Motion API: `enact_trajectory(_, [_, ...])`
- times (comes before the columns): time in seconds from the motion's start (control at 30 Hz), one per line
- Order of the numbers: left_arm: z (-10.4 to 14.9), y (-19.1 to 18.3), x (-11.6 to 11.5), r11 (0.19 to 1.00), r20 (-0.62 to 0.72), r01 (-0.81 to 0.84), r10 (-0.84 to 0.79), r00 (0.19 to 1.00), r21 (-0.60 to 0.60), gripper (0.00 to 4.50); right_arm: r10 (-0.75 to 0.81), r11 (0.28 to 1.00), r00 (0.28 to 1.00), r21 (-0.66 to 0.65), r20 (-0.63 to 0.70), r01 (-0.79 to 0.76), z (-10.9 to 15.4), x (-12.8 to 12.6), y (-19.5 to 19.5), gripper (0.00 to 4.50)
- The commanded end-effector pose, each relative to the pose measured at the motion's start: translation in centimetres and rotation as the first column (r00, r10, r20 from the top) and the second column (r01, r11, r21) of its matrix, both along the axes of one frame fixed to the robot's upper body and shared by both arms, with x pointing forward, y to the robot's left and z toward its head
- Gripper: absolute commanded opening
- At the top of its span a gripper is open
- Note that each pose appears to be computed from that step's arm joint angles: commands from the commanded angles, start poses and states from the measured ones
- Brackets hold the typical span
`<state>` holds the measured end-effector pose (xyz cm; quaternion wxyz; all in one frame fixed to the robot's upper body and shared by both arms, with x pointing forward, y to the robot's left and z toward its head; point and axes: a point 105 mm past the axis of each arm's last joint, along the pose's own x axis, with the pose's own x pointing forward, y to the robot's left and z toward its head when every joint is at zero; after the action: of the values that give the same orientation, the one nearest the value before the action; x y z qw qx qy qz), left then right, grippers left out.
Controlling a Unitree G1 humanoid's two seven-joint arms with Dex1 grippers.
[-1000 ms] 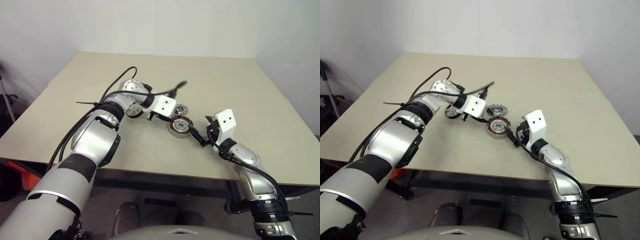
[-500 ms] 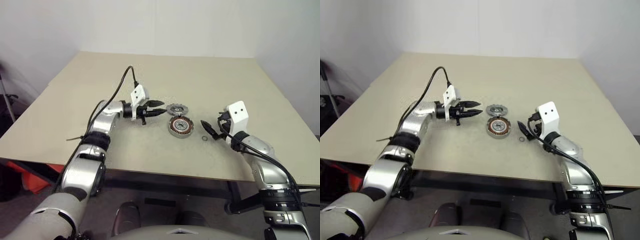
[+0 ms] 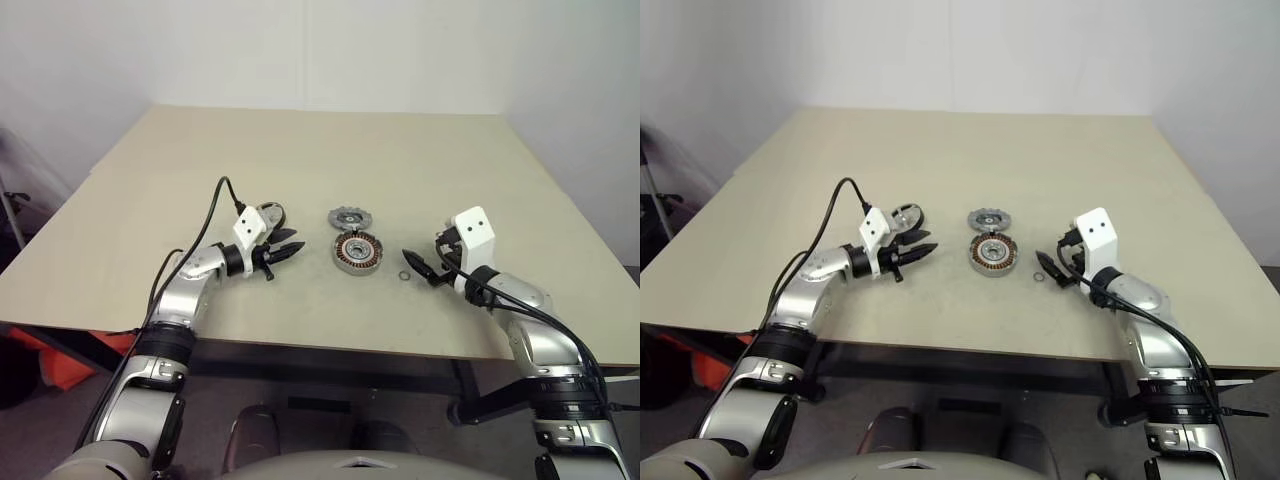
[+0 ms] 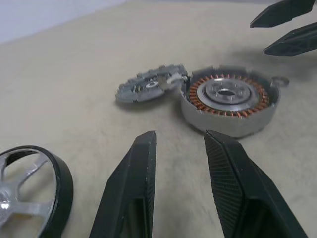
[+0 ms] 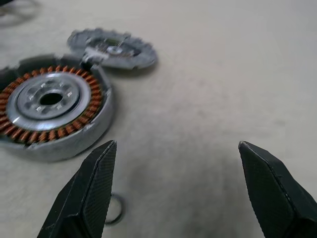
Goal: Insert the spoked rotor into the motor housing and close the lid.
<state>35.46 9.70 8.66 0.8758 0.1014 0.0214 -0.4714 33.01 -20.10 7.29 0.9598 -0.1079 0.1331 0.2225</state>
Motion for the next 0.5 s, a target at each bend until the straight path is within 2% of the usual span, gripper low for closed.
enact_trajectory(0.03, [1.7,-0.4,0.1,1.000,0.076,0.006,-0.006,0.997,0.001,1.61,0.055,0.998,0.998,-0.003,0.021,-0.055,0.8,-0.4,0.9,4.44])
enact_trajectory(0.5, [1.6,-0.2,-0.6,1.000,0.077,-0.012,0.012,0.997,-0.003,1.61,0.121,0.993,0.992,-0.008,-0.027,-0.121,-0.3,-1.5,1.8,4.44])
